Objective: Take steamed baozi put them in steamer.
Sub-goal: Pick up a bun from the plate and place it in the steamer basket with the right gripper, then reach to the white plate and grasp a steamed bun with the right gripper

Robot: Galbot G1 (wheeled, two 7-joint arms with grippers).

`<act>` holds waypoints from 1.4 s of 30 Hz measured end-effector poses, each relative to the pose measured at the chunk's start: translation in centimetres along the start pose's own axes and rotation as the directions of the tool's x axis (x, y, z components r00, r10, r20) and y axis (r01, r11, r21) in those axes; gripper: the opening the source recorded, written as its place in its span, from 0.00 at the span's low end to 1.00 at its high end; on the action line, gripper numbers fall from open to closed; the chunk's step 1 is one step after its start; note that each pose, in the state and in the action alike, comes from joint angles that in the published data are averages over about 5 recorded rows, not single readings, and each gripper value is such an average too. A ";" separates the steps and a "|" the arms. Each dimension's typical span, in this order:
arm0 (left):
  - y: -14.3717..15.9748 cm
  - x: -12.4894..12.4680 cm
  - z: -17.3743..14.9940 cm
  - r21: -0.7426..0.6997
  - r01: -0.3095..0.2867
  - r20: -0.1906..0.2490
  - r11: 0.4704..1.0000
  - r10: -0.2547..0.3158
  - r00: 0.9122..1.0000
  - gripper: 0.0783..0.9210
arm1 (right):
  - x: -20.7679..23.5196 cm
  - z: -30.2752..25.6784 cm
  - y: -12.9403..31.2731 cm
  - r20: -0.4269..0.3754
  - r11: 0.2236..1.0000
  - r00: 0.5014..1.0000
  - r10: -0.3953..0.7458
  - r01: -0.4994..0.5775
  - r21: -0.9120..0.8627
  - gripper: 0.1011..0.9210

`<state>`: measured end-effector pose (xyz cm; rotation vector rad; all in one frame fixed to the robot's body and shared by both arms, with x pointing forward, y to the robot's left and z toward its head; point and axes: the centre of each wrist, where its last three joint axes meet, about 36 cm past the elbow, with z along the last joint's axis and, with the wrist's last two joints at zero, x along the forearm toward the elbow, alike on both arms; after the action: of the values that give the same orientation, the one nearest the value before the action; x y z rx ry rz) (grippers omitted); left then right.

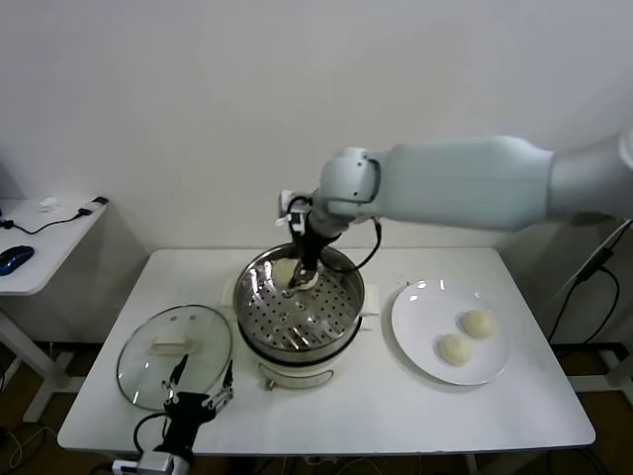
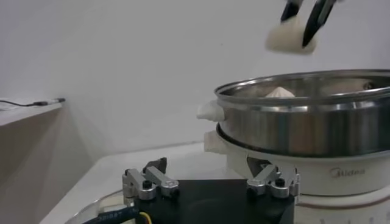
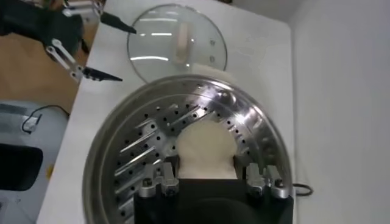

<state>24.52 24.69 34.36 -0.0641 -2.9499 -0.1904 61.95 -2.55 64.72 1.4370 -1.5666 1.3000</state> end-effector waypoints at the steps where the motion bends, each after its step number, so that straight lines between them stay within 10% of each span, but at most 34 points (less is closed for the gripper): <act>1: 0.0 0.0 0.1 -0.001 0.000 -0.001 1.000 0.000 1.000 0.88 | -0.8 -0.1 0.1 -0.003 1.000 1.000 0.000 0.000 0.000 0.61; 23: -0.1 0.0 0.7 0.000 0.002 -0.012 1.000 -0.002 1.000 0.88 | -9.5 -1.1 0.3 0.000 1.000 1.000 0.007 -0.007 -0.013 0.74; 42: -0.4 0.2 0.1 0.004 -0.006 0.006 1.000 0.006 1.000 0.88 | 4.1 10.9 -4.8 0.051 0.997 0.997 -0.053 0.049 0.066 0.88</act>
<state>24.31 24.30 34.21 -0.0735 -2.9555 -0.1843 67.53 -13.73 66.32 1.5523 -1.5239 1.3032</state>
